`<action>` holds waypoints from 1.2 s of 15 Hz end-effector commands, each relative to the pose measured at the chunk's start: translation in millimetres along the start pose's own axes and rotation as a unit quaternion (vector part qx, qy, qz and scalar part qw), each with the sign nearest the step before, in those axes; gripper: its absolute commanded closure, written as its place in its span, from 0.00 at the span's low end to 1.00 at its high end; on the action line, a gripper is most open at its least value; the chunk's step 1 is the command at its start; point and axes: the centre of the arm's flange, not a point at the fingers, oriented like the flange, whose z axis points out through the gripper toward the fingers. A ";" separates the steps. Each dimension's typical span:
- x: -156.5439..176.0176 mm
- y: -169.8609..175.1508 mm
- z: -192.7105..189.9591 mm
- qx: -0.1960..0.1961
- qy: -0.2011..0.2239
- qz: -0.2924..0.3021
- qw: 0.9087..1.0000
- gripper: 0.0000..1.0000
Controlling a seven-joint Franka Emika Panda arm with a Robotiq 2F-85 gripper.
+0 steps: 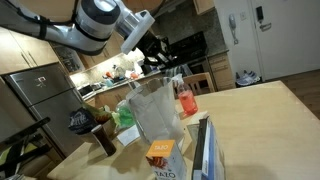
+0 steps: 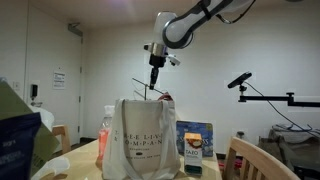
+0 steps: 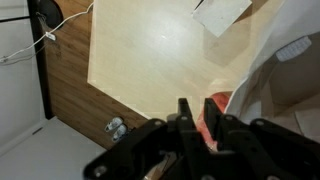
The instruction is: Unpack the objects from the carrier bag to the table
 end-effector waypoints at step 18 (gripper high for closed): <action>-22.8 22.8 -8.1 0.017 0.020 0.101 0.995 0.00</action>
